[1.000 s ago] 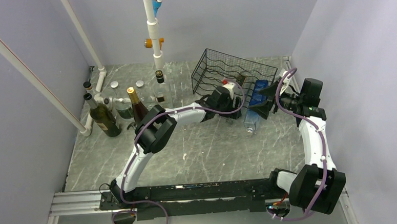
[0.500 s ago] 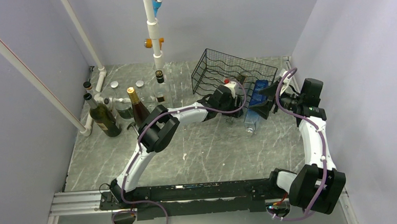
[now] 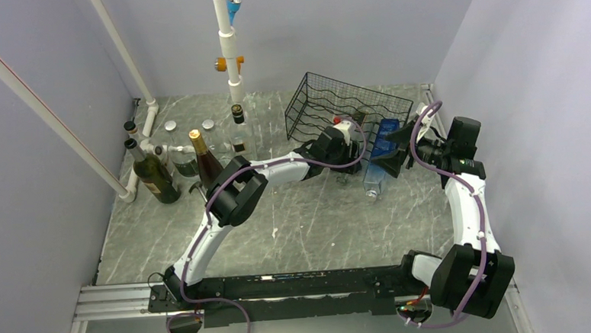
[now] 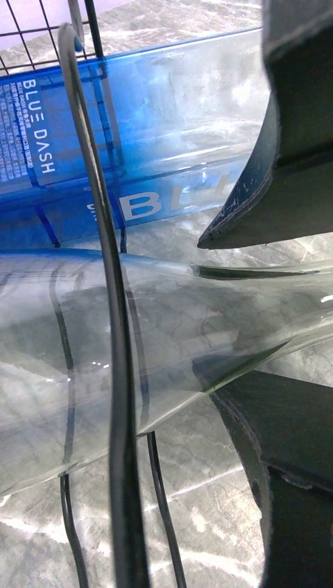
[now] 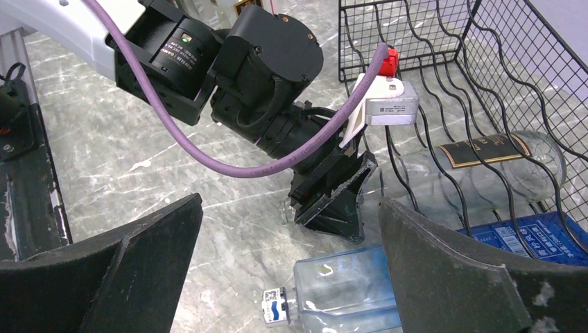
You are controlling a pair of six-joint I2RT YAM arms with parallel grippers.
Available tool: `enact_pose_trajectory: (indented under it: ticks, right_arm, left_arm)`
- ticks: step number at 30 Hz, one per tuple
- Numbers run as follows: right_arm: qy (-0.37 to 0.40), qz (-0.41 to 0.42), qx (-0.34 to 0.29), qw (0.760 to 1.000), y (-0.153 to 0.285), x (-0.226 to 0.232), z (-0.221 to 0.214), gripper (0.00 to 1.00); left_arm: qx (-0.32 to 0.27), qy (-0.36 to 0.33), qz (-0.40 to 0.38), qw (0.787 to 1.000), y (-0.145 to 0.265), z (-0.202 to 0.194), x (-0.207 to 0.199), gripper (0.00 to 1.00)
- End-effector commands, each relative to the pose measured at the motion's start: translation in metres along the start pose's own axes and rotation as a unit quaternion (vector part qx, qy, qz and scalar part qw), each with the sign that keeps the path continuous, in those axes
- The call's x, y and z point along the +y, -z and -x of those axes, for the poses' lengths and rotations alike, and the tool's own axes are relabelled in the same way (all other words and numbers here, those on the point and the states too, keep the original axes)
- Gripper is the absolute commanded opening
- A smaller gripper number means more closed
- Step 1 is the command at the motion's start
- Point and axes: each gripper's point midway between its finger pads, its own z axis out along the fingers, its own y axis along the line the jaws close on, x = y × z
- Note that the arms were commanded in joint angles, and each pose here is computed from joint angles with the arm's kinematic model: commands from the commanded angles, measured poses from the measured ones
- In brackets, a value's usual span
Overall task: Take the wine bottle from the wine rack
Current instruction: Pick up the wine bottle from the wine rack.
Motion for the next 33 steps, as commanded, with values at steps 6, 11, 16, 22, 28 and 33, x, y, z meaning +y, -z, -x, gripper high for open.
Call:
enact_pose_trajectory:
  ticks: [6, 11, 16, 22, 28, 33]
  right_arm:
    - [0.02, -0.001, -0.006, 1.0, 0.001, -0.002, 0.004, 1.0]
    - [0.023, -0.002, -0.007, 1.0, 0.002, -0.002, 0.005, 1.0]
    - [0.021, -0.002, -0.006, 1.0, 0.002, -0.002, 0.004, 1.0]
    - [0.022, -0.003, -0.007, 1.0, 0.002, -0.002, 0.005, 1.0]
    - [0.022, -0.004, -0.007, 1.0, 0.002, -0.002, 0.005, 1.0]
    - [0.022, -0.004, -0.007, 1.0, 0.003, -0.002, 0.005, 1.0]
  left_arm:
    - [0.025, 0.008, -0.035, 0.999, -0.005, -0.02, -0.013, 0.64]
    - [0.029, 0.018, -0.038, 0.999, -0.007, -0.024, -0.014, 0.64]
    - [0.039, 0.033, -0.037, 0.998, -0.008, -0.032, -0.011, 0.66]
    - [0.04, 0.039, -0.017, 0.998, -0.008, -0.037, -0.001, 0.64]
    - [0.035, 0.029, -0.011, 0.999, -0.003, -0.034, 0.001, 0.51]
    - [0.026, 0.018, -0.014, 0.999, 0.005, -0.029, -0.001, 0.33]
